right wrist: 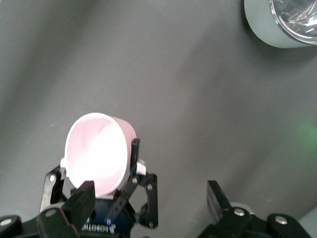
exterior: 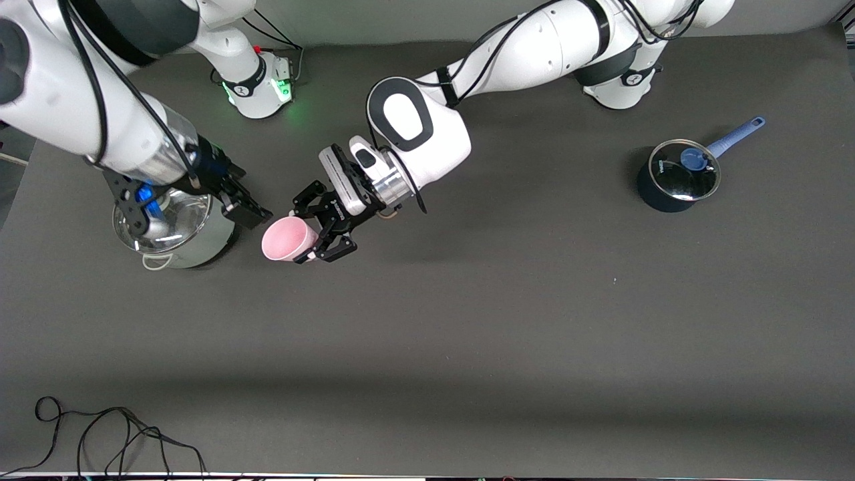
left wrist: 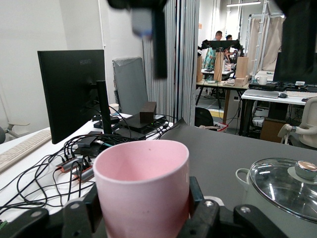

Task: Transfer pink cup from left to right arm
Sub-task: 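Close the right gripper on the cup while the left gripper holds it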

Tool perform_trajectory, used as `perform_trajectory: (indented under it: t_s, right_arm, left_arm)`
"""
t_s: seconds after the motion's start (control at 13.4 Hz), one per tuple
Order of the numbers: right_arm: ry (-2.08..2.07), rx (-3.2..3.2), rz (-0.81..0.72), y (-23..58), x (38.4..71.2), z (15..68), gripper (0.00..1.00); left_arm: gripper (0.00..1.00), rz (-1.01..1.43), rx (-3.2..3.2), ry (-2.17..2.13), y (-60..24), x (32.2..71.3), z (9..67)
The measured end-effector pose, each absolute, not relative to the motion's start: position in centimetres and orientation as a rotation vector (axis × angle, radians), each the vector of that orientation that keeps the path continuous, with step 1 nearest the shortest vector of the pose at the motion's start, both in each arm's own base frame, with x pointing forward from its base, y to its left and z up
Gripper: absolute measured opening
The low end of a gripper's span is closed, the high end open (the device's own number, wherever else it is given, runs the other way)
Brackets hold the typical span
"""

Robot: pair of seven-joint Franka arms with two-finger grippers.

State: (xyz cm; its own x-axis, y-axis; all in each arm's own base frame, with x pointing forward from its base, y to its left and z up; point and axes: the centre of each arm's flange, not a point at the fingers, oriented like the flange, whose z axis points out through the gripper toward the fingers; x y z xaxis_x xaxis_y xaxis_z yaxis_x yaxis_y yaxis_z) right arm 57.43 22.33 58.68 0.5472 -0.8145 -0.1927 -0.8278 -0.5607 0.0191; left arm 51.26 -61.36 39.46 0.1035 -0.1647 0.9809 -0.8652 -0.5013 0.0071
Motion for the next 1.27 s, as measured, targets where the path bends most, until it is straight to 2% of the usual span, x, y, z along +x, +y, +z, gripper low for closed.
perform_trajectory:
  t_s: [0.3,0.52,0.67,1.12,1.27]
  right_arm:
    - [1.458,-2.680,0.268,22.5,58.4,54.8,1.00]
    - [1.463,-2.672,0.260,22.5,58.6,53.8,0.99]
    - [1.458,-2.669,0.256,22.7,58.6,53.8,0.95]
    - [1.435,-2.677,0.252,23.6,58.2,54.0,0.23]
    - [1.440,-2.668,0.243,23.6,58.3,54.1,0.04]
  left_arm:
    - [0.69,1.439,1.765,-1.004,-61.3,51.3,39.4]
    - [0.69,1.439,1.766,-1.003,-61.3,51.3,39.4]
    - [0.69,1.438,1.766,-1.003,-61.3,51.3,39.4]
    - [0.69,1.438,1.766,-1.002,-61.4,51.3,39.4]
    - [0.69,1.436,1.764,-1.006,-61.6,51.0,39.5]
